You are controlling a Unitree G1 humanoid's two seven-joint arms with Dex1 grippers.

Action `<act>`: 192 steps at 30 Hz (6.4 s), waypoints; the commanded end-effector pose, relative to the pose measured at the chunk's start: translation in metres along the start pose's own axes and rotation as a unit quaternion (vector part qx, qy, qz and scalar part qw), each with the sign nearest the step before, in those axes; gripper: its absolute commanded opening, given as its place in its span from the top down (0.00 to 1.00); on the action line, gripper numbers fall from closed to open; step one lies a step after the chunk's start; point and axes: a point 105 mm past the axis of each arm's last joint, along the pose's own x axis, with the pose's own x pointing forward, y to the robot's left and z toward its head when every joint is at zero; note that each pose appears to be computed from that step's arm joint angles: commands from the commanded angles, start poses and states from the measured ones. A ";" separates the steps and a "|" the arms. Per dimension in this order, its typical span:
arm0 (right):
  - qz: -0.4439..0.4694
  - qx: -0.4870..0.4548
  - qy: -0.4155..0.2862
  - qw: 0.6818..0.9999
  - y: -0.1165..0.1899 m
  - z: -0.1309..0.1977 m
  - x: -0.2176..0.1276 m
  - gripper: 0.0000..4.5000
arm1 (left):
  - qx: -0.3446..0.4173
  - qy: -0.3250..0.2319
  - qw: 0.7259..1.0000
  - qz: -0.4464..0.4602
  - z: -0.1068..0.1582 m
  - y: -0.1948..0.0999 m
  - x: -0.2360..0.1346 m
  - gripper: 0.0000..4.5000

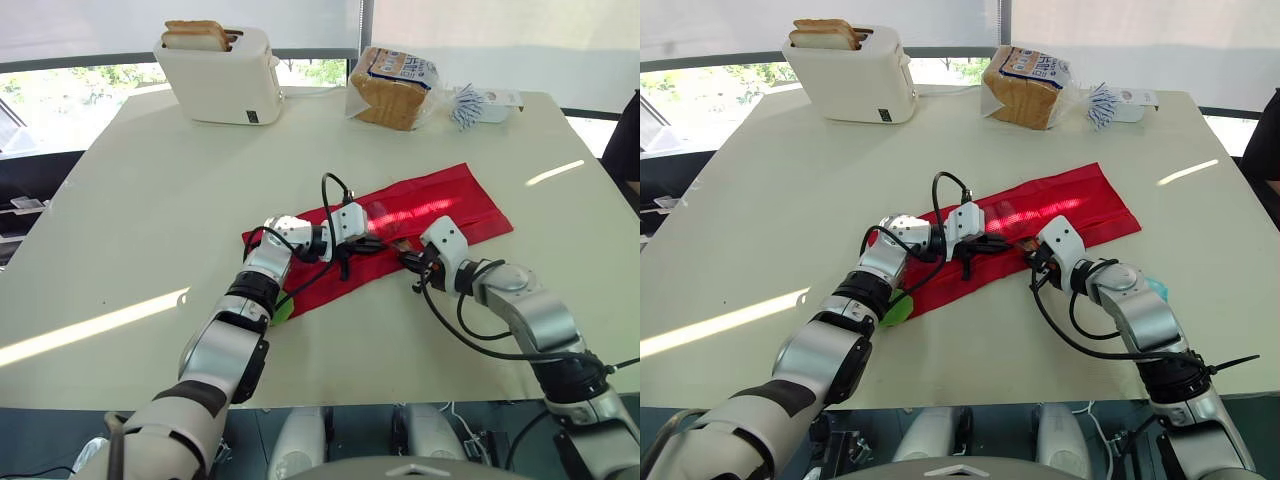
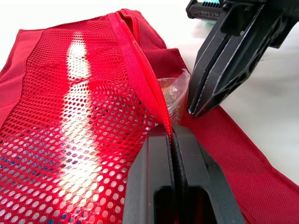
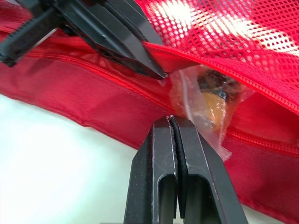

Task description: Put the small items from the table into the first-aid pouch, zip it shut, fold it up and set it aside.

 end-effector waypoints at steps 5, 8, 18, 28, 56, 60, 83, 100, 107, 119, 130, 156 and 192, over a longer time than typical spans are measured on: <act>-0.040 -0.023 -0.028 0.999 -0.015 0.017 0.002 0.99 | 0.014 -0.012 1.000 -0.014 0.009 -0.002 0.003 1.00; -0.056 -0.020 -0.038 0.998 -0.021 0.022 0.004 0.99 | 0.015 -0.012 1.000 -0.018 0.009 -0.004 0.003 1.00; -0.104 -0.041 -0.026 0.993 -0.039 0.016 0.007 0.99 | 0.014 -0.012 1.000 -0.020 0.009 -0.005 0.002 1.00; -0.149 -0.048 -0.052 0.986 -0.051 0.023 0.009 0.99 | 0.013 -0.015 1.000 -0.023 0.009 -0.007 0.002 1.00; -0.101 -0.026 -0.081 0.991 -0.027 0.018 -0.015 0.99 | 0.021 0.012 1.000 -0.001 0.001 0.005 -0.010 1.00; -0.089 -0.035 -0.090 0.991 -0.020 0.017 -0.036 0.99 | 0.036 0.013 0.999 -0.005 0.002 0.006 -0.014 1.00; -0.062 -0.046 -0.197 0.977 0.018 0.017 -0.172 0.99 | 0.190 0.138 0.972 -0.026 0.001 0.038 -0.065 1.00; -0.104 -0.022 -0.182 0.977 0.012 0.012 -0.221 0.00 | 0.063 -0.033 0.996 -0.056 0.042 0.031 -0.053 0.01; -0.102 -0.022 -0.186 0.977 0.011 0.016 -0.222 0.00 | 0.056 -0.053 0.997 -0.016 0.063 0.027 -0.005 0.01; -0.091 -0.005 -0.195 0.977 0.019 0.018 -0.212 0.00 | 0.035 0.004 0.999 0.012 0.044 0.005 0.057 0.01; -0.138 0.006 -0.146 0.980 0.019 -0.004 -0.215 0.00 | 0.088 0.052 0.994 0.037 0.056 0.012 0.095 0.01; -0.162 -0.004 -0.154 0.975 0.017 -0.006 -0.217 0.00 | 0.095 0.062 0.992 0.055 0.041 0.020 0.077 0.99; -0.162 -0.006 -0.151 0.975 0.016 -0.009 -0.213 0.00 | 0.062 0.061 0.990 0.115 0.048 0.012 0.105 0.36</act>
